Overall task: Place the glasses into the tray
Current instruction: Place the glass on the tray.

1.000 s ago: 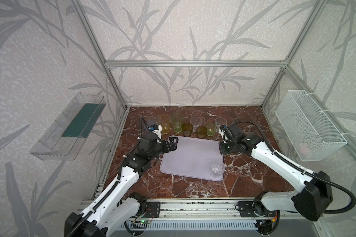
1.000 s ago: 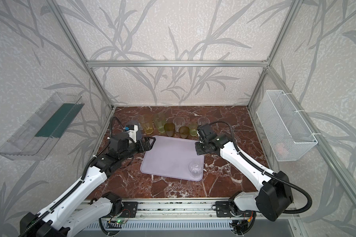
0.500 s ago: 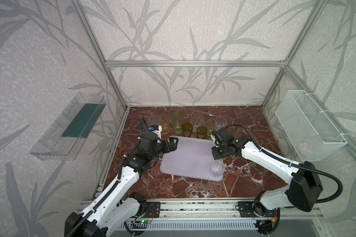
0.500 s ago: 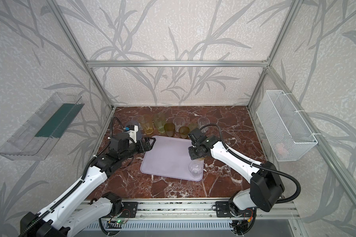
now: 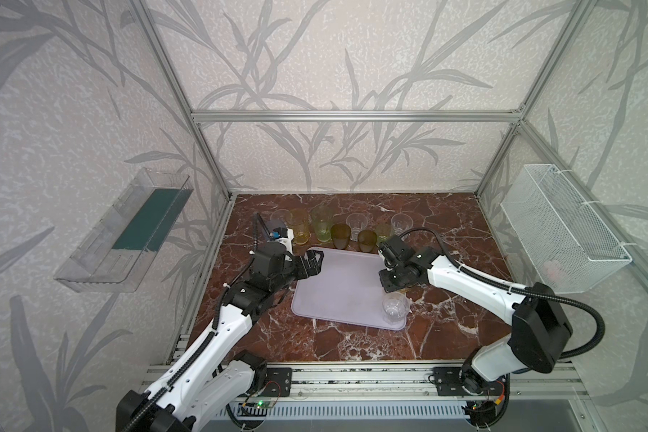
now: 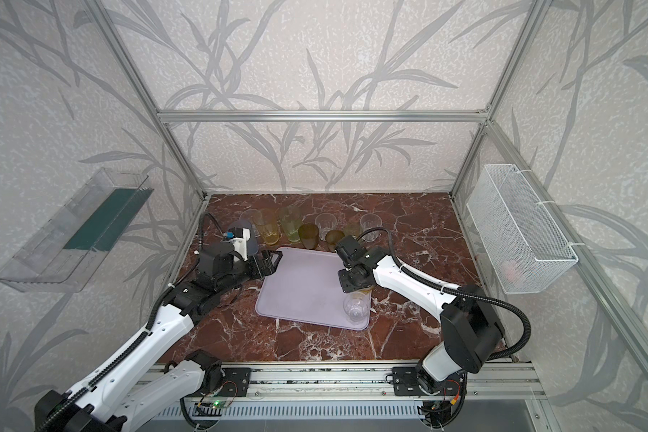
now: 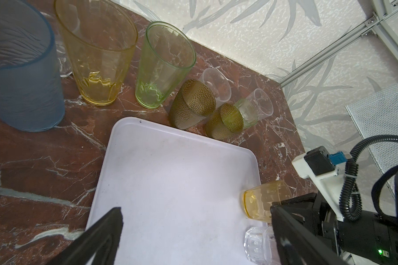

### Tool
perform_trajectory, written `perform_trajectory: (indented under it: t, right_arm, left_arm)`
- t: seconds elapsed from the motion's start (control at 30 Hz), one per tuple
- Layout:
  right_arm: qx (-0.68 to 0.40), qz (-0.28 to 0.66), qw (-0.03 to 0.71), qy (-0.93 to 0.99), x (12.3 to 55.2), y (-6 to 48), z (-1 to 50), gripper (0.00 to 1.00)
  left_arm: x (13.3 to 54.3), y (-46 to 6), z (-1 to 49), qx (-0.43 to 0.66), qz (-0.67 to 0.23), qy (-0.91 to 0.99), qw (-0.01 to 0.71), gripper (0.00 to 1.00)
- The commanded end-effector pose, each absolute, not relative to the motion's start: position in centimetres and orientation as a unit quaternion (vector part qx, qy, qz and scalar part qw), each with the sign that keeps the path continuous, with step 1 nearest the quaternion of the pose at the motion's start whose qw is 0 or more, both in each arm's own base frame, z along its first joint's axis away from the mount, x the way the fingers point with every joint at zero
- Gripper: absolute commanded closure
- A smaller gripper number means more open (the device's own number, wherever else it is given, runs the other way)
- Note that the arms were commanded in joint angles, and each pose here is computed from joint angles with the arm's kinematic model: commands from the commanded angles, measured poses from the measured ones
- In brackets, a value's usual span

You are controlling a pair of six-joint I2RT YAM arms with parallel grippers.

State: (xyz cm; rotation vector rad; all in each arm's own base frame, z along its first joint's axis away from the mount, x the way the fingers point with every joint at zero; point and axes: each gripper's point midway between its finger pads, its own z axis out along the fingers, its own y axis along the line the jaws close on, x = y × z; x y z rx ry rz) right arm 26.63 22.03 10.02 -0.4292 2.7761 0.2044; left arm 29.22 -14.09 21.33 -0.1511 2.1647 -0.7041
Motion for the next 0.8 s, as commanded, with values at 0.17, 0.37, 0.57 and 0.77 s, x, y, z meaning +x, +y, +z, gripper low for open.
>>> perform_trajectory:
  t: [0.17, 0.37, 0.57, 0.77]
  right_arm:
    - [-0.149, 0.083, 0.181, 0.969, 27.3, 22.8, 11.8, 0.56]
    - [-0.145, 0.113, 0.234, 0.955, 27.6, 23.0, 15.5, 0.14]
    - [-0.144, 0.171, 0.294, 0.929, 27.1, 23.2, 18.6, 0.01]
    - [-0.138, 0.226, 0.327, 0.907, 25.8, 22.6, 20.4, 0.01]
  left_arm:
    - [29.3, -13.6, 22.2, -0.059, -0.272, 0.859, 0.431, 0.01]
    - [29.5, -13.3, 22.3, -0.066, -0.261, 0.861, 0.432, 0.01]
    - [30.2, -12.1, 22.7, -0.092, -0.226, 0.87, 0.429, 0.01]
    - [31.5, -12.4, 23.0, -0.098, -0.213, 0.877, 0.419, 0.01]
